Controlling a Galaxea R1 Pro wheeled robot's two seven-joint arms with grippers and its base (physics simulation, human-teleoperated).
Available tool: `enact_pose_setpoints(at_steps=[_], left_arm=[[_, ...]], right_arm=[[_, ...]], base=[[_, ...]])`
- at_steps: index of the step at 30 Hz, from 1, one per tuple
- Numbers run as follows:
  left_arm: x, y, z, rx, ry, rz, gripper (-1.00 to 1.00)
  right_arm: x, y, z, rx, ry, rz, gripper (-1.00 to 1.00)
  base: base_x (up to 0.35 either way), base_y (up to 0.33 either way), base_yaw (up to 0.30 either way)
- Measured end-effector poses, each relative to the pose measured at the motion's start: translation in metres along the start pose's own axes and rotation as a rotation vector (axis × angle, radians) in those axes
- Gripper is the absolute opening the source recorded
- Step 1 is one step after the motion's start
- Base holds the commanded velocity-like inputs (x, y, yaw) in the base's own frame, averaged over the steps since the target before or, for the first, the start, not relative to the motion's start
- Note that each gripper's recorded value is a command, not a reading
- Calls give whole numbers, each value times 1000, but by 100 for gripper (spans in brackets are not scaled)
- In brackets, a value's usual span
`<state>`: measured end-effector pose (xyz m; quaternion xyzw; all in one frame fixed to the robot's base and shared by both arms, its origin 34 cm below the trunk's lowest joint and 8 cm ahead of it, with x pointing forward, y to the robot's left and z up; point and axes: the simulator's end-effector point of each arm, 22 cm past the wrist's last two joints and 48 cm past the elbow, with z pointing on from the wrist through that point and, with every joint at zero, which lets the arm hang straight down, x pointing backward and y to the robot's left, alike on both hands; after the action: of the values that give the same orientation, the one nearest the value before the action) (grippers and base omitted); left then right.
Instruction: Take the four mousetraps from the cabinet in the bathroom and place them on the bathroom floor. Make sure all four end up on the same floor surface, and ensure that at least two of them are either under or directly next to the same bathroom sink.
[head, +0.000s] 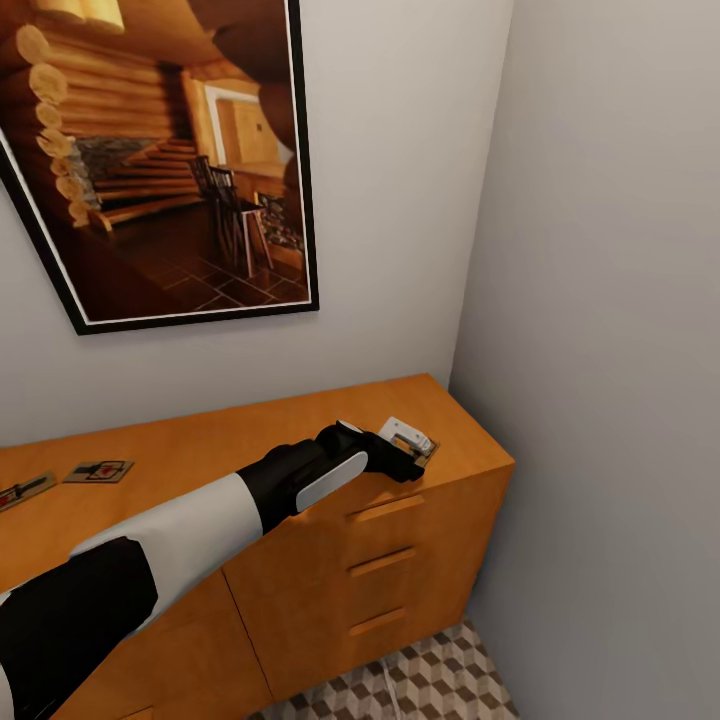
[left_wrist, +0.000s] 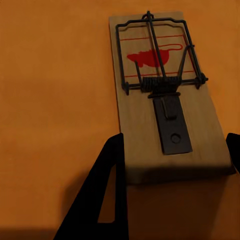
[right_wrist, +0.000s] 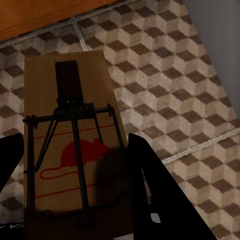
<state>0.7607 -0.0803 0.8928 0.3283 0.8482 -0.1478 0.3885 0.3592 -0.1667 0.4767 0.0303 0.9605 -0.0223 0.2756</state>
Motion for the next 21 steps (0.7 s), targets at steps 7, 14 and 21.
enact_pose_setpoints(at_steps=[7, 14, 21], left_arm=[[0, 0, 0, 0, 0, 0, -100], [0, 0, 0, -1, 0, 2, -100], [-7, -11, -4, 22, -14, 14, -100]], right_arm=[[0, 0, 0, 0, 0, 0, -100], [0, 0, 0, 0, 0, 0, -100], [0, 0, 0, 0, 0, 1, -100]], base=[[0, 0, 0], [0, 0, 0], [0, 0, 0]])
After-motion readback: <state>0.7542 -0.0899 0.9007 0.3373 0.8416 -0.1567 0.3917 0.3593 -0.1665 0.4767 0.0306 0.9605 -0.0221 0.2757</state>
